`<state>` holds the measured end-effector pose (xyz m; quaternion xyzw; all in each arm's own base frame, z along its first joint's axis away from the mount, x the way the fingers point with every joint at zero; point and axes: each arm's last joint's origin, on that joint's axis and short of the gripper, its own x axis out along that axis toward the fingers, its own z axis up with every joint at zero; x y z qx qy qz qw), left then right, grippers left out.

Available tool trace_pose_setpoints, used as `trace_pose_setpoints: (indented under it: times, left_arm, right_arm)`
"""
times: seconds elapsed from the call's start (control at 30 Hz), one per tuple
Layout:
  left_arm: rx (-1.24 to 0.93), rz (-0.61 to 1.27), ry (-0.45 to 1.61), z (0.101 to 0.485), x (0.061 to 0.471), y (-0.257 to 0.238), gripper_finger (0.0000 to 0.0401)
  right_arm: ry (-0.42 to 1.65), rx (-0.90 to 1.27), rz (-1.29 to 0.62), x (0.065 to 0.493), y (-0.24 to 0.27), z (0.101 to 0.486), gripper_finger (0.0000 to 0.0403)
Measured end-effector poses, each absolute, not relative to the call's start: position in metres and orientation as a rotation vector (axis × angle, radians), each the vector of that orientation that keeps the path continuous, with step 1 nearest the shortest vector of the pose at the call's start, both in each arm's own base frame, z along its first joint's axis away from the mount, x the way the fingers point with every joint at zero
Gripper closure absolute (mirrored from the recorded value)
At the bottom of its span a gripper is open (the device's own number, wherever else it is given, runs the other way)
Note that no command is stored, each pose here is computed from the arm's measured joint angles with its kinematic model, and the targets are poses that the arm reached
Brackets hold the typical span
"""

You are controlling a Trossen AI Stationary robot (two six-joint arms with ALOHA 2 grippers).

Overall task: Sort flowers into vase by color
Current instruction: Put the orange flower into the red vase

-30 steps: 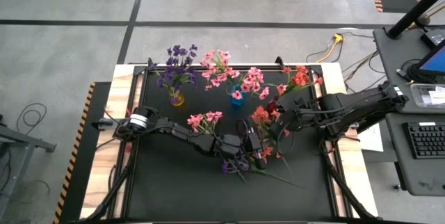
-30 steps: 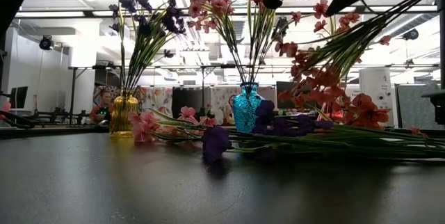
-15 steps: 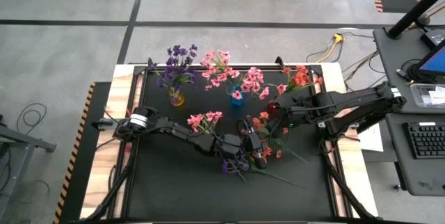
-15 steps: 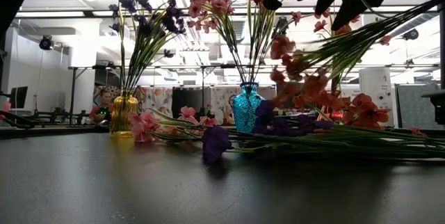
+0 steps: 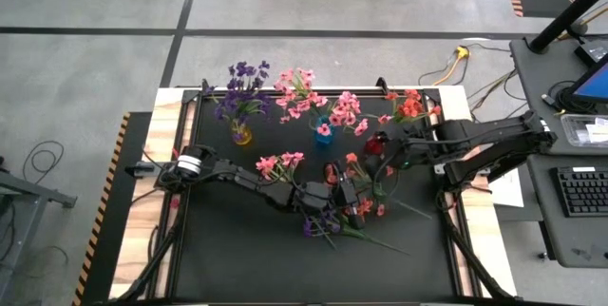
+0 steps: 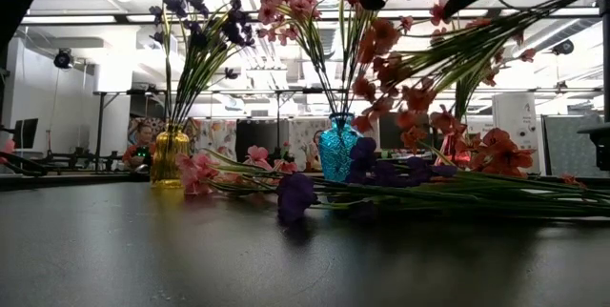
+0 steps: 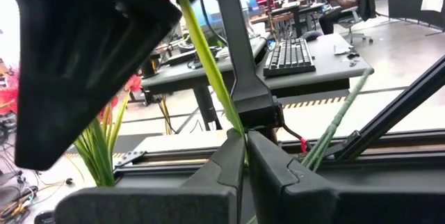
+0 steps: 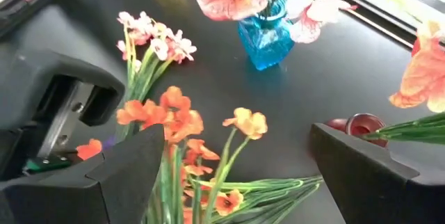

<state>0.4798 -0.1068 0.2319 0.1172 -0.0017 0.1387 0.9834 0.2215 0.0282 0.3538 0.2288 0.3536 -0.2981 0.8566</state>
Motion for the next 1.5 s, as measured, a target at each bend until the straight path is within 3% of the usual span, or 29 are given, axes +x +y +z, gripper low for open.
trace_pose_setpoints:
  times: [0.77, 1.03, 1.2, 1.5]
  left_arm:
    - [0.321, 0.243, 0.012, 0.234, 0.477, -0.115, 0.0401]
    - [0.339, 0.372, 0.042, 0.240, 0.471, -0.122, 0.0400]
    - [0.339, 0.358, 0.042, 0.247, 0.466, -0.129, 0.0376]
    - [0.284, 0.412, 0.033, 0.254, 0.462, -0.132, 0.0297]
  right_arm:
    - [0.477, 0.537, -0.646, 0.237, 0.028, 0.370, 0.0051]
    - [0.509, 0.483, -0.625, 0.236, 0.028, 0.370, 0.0051]
    - [0.550, 0.460, -0.638, 0.233, 0.028, 0.367, 0.0051]
    - [0.569, 0.437, -0.637, 0.232, 0.027, 0.366, 0.0051]
